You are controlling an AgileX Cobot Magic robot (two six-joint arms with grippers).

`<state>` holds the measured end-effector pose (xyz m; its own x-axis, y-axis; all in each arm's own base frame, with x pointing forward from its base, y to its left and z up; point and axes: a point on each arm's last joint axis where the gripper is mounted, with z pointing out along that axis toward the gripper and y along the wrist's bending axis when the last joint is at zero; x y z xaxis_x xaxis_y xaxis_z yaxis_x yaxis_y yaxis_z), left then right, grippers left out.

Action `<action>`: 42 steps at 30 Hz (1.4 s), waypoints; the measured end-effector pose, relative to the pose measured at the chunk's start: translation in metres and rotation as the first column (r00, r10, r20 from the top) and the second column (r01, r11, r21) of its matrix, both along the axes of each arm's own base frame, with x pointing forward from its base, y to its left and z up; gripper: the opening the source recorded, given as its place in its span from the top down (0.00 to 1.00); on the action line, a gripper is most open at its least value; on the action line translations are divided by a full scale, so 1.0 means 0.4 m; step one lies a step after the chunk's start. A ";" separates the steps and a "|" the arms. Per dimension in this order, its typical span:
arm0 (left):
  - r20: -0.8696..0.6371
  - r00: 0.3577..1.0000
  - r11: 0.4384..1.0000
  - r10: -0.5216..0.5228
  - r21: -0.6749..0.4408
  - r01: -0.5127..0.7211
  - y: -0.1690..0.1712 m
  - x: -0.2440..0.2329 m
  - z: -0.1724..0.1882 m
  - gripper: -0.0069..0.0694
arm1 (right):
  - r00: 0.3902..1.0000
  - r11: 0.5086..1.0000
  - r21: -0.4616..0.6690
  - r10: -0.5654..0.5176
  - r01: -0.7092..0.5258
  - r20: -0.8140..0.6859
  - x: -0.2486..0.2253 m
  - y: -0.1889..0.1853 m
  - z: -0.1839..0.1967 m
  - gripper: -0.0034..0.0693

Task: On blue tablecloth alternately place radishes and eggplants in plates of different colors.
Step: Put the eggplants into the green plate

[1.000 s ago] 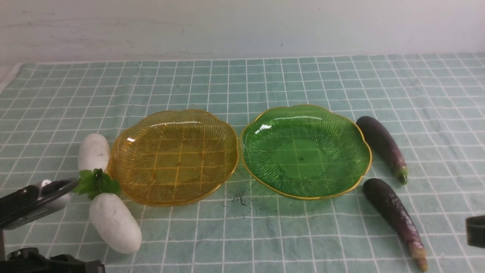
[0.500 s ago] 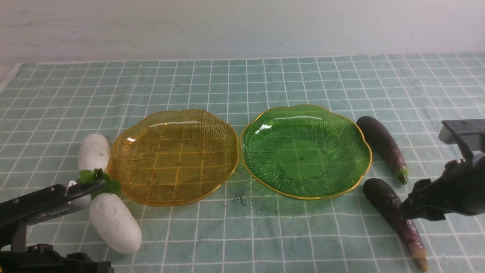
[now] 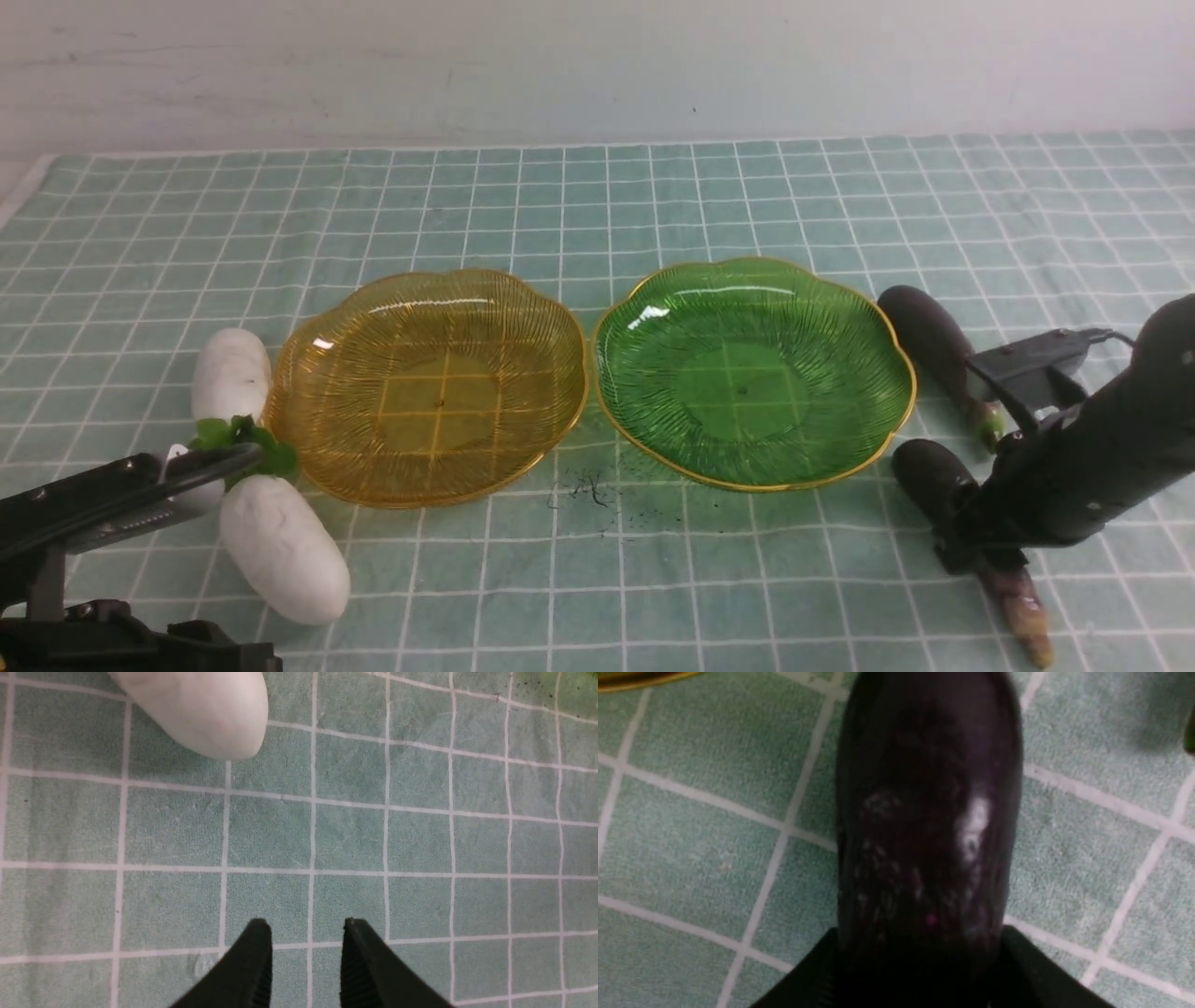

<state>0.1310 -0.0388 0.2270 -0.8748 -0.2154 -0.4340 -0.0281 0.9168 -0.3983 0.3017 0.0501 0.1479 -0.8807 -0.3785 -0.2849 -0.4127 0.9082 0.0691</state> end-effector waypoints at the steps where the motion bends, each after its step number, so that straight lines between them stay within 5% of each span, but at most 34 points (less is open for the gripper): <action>1: 0.000 1.000 1.000 0.000 0.000 0.000 0.000 0.000 0.000 0.65 | 1.000 1.000 -0.001 0.001 -0.001 -0.003 0.000 0.000 0.000 0.52; 5: 0.000 1.000 1.000 -0.001 0.000 0.001 0.000 0.000 0.000 0.65 | 0.999 1.000 -0.013 -0.003 0.002 -0.042 -0.009 -0.003 0.013 0.52; 12: 0.001 1.000 1.000 -0.002 0.001 0.002 0.000 0.000 0.000 0.65 | 0.994 0.996 -0.037 -0.087 0.085 -0.059 -0.045 -0.015 0.197 0.52; 18: 0.000 1.000 1.000 0.000 0.000 0.000 0.000 0.000 0.000 0.65 | 0.987 0.985 0.149 -0.107 0.088 0.121 0.000 0.050 0.325 0.52; 29: 0.000 1.000 1.000 0.000 0.000 0.000 0.000 0.000 0.000 0.65 | 0.980 0.986 0.169 -0.039 0.005 0.196 0.188 0.169 0.206 0.52; 36: 0.000 1.000 1.000 0.000 0.000 0.000 0.000 0.000 0.000 0.65 | 0.989 0.987 0.160 -0.041 0.018 0.141 0.223 0.179 0.140 0.25; 42: 0.000 1.000 1.000 0.000 0.000 0.000 0.000 0.000 0.000 0.65 | 0.984 0.994 0.112 -0.038 0.018 0.176 0.260 0.151 0.220 0.06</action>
